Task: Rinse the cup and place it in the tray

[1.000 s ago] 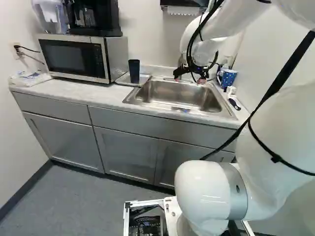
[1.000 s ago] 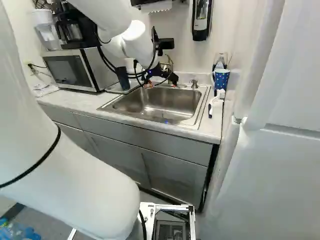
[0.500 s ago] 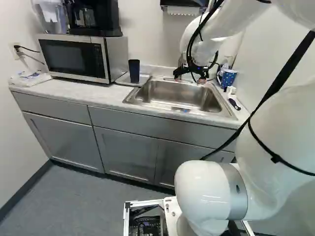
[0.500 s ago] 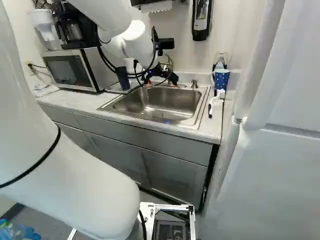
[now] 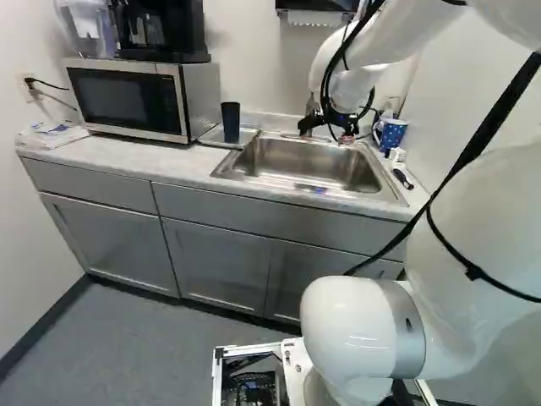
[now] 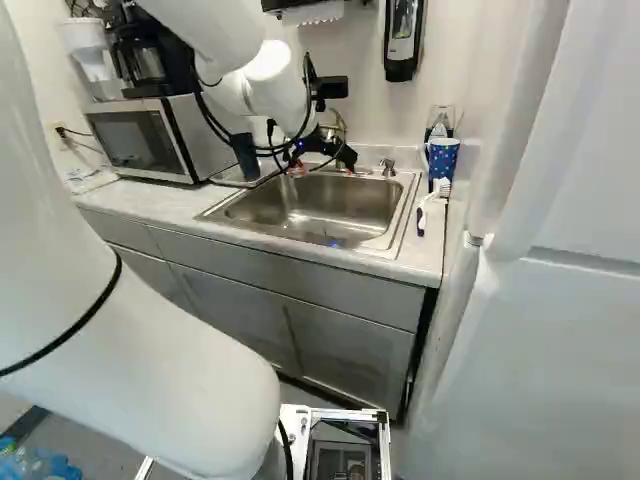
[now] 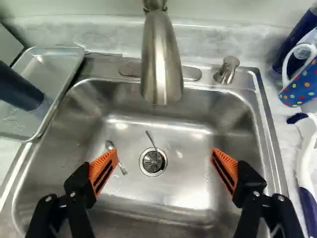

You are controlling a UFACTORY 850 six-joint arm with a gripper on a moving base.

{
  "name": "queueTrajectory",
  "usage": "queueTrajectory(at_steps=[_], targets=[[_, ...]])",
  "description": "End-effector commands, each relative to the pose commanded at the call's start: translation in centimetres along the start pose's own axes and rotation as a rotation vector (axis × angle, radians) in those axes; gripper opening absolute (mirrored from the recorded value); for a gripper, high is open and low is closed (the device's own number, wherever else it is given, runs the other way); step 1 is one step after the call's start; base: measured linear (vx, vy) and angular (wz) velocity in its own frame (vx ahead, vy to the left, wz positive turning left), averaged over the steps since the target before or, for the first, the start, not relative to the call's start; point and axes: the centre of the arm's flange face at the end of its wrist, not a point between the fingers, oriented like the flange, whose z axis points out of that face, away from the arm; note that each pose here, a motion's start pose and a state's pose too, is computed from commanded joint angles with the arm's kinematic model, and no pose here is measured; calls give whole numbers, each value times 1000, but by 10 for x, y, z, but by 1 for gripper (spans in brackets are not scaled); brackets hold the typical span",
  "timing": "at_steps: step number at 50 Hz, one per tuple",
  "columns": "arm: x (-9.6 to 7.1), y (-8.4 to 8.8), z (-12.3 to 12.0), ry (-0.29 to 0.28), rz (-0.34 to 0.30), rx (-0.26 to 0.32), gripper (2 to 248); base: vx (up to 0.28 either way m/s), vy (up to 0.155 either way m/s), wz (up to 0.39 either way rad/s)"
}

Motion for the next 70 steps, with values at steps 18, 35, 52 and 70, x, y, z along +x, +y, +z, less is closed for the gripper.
queueTrajectory(at_steps=[18,35,52,70], targets=[[0,0,0,0,0,0,247,-50,27,-6],[0,0,0,0,0,0,247,-101,72,-1],[0,0,0,0,0,0,247,-128,94,0],[0,0,0,0,0,0,247,-145,96,-3]])
